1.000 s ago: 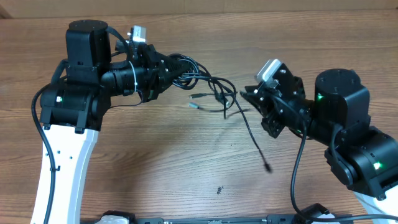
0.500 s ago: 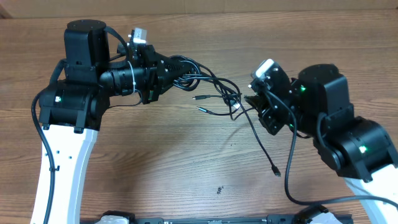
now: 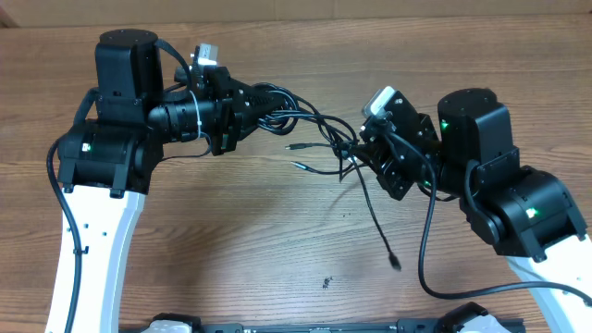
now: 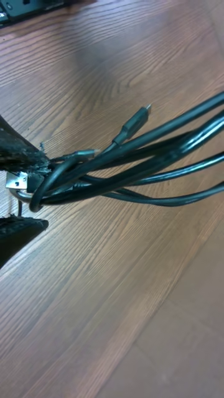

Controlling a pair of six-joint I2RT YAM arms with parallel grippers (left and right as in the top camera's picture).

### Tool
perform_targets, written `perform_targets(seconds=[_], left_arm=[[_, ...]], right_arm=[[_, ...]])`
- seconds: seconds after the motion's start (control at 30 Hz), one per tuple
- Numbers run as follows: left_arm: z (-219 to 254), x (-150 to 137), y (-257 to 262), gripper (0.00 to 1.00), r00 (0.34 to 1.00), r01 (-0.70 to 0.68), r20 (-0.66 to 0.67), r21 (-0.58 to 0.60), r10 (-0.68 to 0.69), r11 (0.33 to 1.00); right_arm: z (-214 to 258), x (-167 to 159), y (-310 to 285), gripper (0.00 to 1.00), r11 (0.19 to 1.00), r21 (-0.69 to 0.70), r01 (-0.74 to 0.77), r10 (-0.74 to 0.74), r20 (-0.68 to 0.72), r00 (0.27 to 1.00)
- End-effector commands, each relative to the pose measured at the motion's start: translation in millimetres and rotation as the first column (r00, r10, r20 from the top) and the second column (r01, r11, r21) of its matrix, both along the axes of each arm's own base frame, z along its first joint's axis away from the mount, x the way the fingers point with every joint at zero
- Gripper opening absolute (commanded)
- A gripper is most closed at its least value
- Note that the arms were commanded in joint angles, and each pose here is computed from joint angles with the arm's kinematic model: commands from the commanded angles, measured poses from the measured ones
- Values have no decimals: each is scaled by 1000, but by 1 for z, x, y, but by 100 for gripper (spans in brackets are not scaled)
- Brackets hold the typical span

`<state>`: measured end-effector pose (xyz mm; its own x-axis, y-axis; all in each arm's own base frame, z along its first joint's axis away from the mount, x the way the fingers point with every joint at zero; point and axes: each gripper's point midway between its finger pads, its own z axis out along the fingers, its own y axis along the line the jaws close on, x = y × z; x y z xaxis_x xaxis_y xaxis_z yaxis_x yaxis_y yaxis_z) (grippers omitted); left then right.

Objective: Untangle cables

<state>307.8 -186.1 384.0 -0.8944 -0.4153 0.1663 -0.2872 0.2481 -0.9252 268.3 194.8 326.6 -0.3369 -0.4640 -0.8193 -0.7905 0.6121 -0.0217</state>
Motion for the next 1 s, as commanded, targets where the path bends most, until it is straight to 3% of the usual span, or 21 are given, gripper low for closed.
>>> perform_targets(seconds=[0.0, 0.1, 0.2, 0.63, 0.97], left_arm=[[15, -7, 0, 4, 1000, 3, 16, -27, -3, 1000], [15, -11, -5, 4, 1000, 21, 13, -28, -21, 999], [15, -11, -6, 4, 1000, 23, 13, -28, -23, 999], [15, -12, -6, 4, 1000, 26, 16, -24, -26, 999], [-13, -7, 7, 7, 995, -72, -60, 90, 78, 993]], right_arm=[[2, 0, 3, 19, 1000, 16, -16, 16, 3, 1000], [4, 2, 4, 8, 1000, 21, -16, 16, 14, 1000], [4, 2, 4, 5, 1000, 20, -16, 16, 13, 1000], [6, 7, 5, 4, 1000, 26, -10, 9, 28, 1000], [36, 6, 4, 4, 997, 76, -11, 0, 141, 990]])
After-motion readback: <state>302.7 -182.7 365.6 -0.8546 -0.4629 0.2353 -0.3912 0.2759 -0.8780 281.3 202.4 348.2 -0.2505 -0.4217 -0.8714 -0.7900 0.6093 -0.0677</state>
